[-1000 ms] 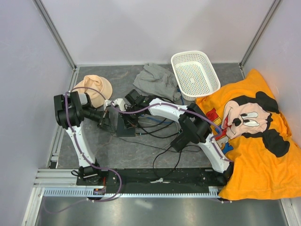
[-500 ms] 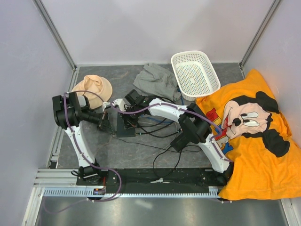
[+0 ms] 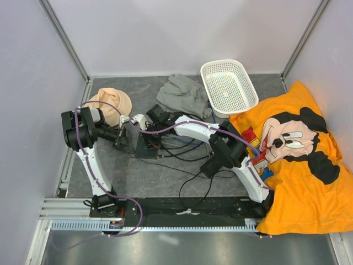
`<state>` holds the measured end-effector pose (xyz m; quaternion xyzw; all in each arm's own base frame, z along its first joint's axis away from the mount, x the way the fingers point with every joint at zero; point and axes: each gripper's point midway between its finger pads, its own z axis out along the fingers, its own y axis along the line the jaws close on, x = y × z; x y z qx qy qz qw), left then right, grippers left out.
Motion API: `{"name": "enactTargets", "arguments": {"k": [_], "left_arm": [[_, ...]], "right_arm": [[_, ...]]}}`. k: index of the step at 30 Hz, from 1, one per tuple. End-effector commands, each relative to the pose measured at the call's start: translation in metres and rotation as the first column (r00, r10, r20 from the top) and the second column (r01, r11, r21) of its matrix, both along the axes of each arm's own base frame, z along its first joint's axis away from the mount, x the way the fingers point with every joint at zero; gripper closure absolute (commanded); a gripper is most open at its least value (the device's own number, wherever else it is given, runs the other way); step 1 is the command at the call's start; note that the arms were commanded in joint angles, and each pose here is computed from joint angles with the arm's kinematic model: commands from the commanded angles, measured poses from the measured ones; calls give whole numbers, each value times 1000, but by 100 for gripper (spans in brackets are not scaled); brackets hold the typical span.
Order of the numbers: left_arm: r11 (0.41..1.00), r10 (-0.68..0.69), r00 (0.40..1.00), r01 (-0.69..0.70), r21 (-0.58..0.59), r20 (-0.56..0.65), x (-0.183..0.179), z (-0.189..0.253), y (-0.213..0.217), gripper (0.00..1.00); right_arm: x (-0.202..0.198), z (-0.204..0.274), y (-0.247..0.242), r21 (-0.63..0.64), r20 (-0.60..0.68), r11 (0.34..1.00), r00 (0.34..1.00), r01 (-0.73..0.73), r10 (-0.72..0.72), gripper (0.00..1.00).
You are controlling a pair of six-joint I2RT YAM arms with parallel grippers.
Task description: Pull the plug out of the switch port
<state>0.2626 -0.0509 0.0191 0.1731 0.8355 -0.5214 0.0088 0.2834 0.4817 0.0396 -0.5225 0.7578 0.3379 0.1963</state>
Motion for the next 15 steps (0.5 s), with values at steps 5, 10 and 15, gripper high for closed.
{"name": "enactTargets", "arguments": {"k": [5, 10, 15], "left_arm": [[998, -44, 999, 44, 38, 8, -38, 3, 14, 98], [999, -25, 1000, 25, 31, 3, -33, 5, 16, 98], [999, -4, 1000, 3, 36, 19, -23, 12, 25, 98]], "right_arm": [[-35, -110, -92, -416, -146, 909, 986, 9, -76, 100], [-38, -120, -111, -473, -121, 881, 990, 8, -74, 100], [-40, -122, -117, -490, -116, 872, 990, 14, -82, 100]]}}
